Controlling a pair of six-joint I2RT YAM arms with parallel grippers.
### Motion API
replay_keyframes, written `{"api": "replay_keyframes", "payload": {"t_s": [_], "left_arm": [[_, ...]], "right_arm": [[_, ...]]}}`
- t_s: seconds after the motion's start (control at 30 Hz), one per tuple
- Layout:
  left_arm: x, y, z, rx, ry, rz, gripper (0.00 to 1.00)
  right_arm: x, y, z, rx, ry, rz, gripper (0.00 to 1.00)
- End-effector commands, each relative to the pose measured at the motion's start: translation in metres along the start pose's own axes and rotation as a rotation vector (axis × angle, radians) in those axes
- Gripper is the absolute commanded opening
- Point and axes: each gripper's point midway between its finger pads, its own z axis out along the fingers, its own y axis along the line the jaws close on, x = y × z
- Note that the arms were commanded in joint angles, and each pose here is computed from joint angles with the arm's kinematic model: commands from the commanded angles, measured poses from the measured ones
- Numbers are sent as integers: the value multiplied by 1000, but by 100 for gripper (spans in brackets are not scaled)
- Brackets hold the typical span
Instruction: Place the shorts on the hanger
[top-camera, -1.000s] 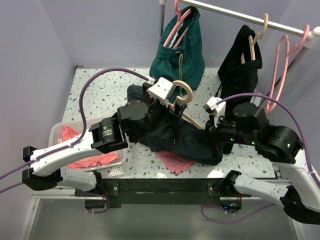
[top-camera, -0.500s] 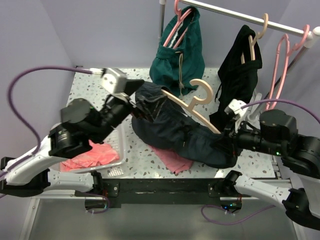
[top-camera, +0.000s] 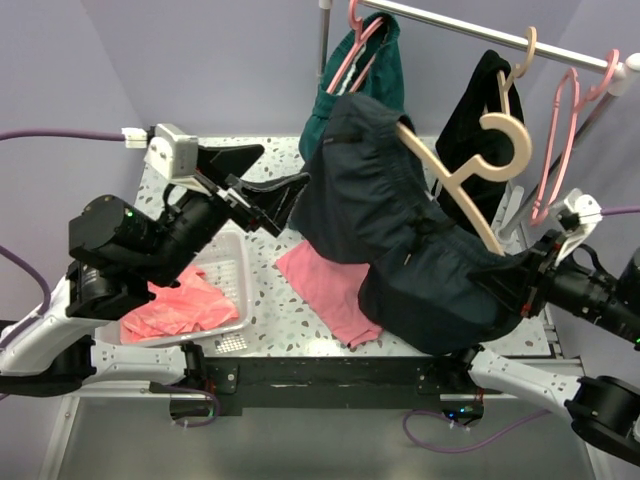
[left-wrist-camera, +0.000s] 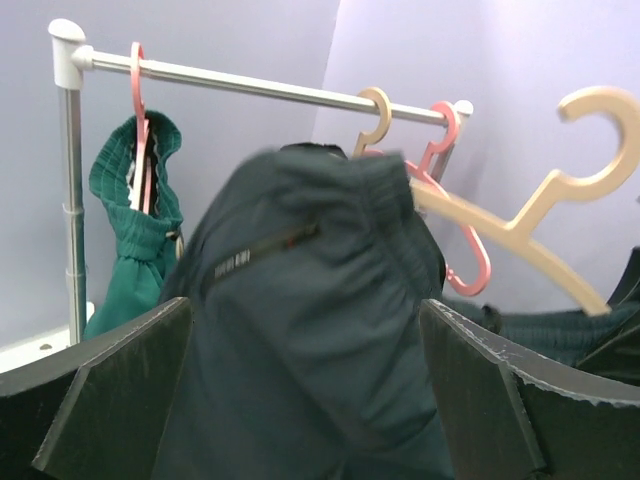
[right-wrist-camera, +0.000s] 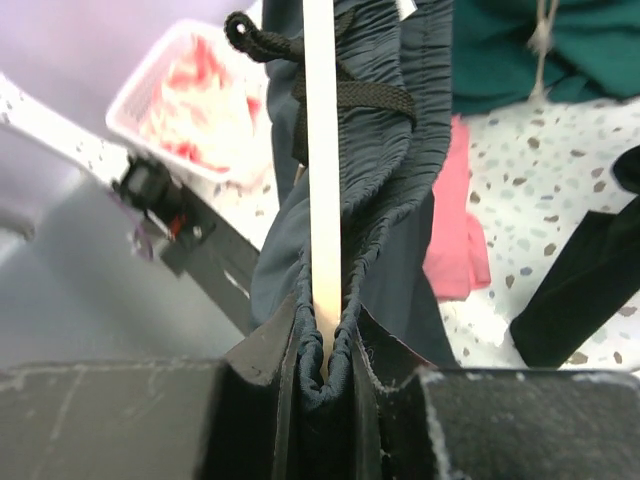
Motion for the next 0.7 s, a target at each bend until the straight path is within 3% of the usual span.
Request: {"api": "replay_keyframes", "payload": {"t_s": [0.0, 0.4, 0.67], "left_arm": [[8, -7, 5, 19, 23, -15, 100], [33, -12, 10, 26, 81, -11, 100], [56, -14, 16, 21, 119, -6, 100]], "right_arm": [[14, -20, -7, 128, 77, 44, 0], [5, -66, 27, 448, 82, 99, 0], [-32, -71, 99, 563, 32, 150, 0]]}}
